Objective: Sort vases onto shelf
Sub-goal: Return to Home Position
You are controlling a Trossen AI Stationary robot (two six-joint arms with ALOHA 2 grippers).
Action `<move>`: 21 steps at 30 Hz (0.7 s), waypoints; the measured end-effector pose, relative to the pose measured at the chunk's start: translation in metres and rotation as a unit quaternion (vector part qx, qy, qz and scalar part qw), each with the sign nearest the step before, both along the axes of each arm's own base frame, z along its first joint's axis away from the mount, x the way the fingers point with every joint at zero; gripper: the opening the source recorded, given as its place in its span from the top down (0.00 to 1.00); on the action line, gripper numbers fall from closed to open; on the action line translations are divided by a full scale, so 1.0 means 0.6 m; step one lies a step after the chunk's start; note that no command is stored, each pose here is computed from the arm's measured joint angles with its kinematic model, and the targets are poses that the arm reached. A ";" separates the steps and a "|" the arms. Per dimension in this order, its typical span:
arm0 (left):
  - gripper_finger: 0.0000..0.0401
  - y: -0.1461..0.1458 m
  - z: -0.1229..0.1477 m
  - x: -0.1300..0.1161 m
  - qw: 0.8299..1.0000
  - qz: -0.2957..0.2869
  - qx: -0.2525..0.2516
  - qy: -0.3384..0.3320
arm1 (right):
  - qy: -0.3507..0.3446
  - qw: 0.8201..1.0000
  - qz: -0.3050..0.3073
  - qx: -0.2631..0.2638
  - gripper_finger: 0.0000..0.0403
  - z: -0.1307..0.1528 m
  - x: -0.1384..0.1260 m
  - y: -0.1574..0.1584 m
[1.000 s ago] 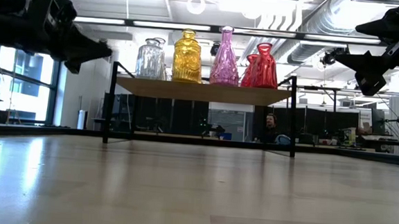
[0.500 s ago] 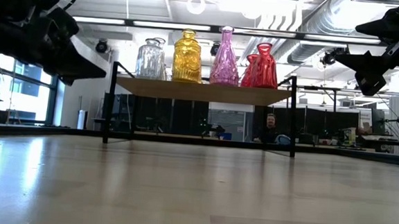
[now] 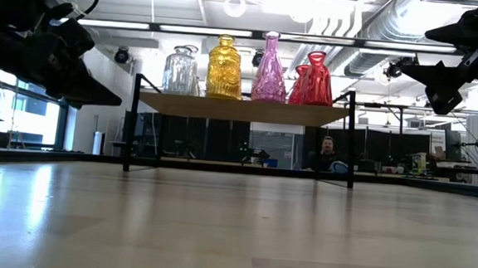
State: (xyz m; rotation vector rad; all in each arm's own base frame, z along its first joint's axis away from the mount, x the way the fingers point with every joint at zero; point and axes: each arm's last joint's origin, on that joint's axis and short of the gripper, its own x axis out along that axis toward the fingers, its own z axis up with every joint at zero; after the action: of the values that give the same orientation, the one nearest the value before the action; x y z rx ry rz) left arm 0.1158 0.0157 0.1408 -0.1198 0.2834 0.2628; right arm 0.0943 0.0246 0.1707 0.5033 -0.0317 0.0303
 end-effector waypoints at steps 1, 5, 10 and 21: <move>0.99 0.000 0.000 0.000 1.000 0.002 0.001 0.000 | 0.000 1.000 -0.007 0.001 0.39 0.000 0.000 -0.001; 0.99 0.000 0.000 0.000 1.000 -0.001 0.000 0.000 | -0.014 1.000 -0.013 0.025 0.39 0.005 0.000 -0.001; 0.99 0.000 0.000 0.000 1.000 -0.002 0.000 0.000 | -0.067 0.994 -0.032 0.074 0.39 0.022 -0.002 -0.004; 0.99 0.000 0.000 0.000 1.000 -0.003 0.000 0.000 | -0.218 0.953 -0.152 0.145 0.39 0.072 -0.023 -0.023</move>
State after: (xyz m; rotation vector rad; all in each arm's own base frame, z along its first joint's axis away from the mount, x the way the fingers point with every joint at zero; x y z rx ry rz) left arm 0.1158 0.0155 0.1408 -0.1199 0.2839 0.2570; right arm 0.0806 0.0107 0.2139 0.7746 -0.5543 -0.1683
